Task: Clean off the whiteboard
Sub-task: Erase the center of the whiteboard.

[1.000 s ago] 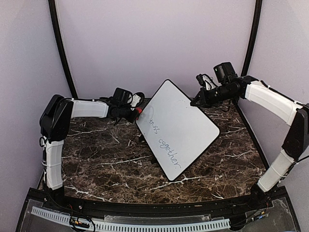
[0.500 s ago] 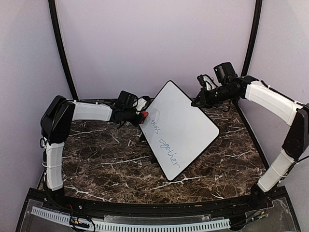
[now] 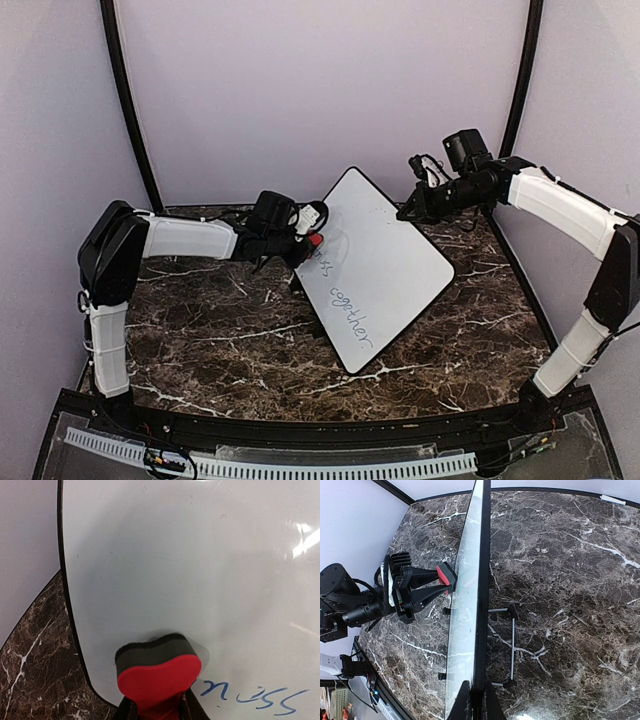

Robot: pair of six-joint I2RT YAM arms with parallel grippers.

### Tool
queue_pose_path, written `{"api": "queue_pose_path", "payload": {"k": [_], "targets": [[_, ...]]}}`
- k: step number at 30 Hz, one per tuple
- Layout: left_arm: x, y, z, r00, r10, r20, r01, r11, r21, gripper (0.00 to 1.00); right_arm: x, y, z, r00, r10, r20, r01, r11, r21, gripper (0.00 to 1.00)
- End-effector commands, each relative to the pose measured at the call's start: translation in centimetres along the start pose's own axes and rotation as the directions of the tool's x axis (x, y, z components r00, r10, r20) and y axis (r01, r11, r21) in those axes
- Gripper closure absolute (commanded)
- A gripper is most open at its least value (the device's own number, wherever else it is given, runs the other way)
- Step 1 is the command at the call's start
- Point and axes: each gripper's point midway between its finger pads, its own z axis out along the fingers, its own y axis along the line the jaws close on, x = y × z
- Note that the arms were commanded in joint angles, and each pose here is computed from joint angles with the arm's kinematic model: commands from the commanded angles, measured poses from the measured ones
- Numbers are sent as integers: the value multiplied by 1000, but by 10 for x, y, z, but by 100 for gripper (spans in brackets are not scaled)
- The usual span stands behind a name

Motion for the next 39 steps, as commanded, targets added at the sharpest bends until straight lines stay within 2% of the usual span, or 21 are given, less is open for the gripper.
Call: {"api": "queue_pose_path", "payload": {"k": [1,8,12,17,25,31,39], "targets": [[12,-43,7,1000,28,-3,-27,993,114,100,21,30,7,988,-142,-59,133,982,-135,100],[21,39,12,996,-87,-29,86,995,-44,100,21,30,7,988,-142,-59,134,982,-134,100],[30,60,14,992,-115,-42,112,992,-65,100,21,30,7,988,-142,-58,134,982,-135,100],[26,37,17,992,-121,-28,122,992,35,100,21,29,9,988,-140,-63,131,982,-134,100],[25,-27,17,999,-42,-16,44,989,141,100,21,30,8,988,-143,-60,134,982,-135,100],[21,-65,9,999,-35,28,28,974,224,100,22,30,7,988,-143,-60,134,982,-136,100],[5,-95,-9,996,-17,93,-11,959,284,100,21,30,10,988,-142,-64,132,981,-140,100]]}}
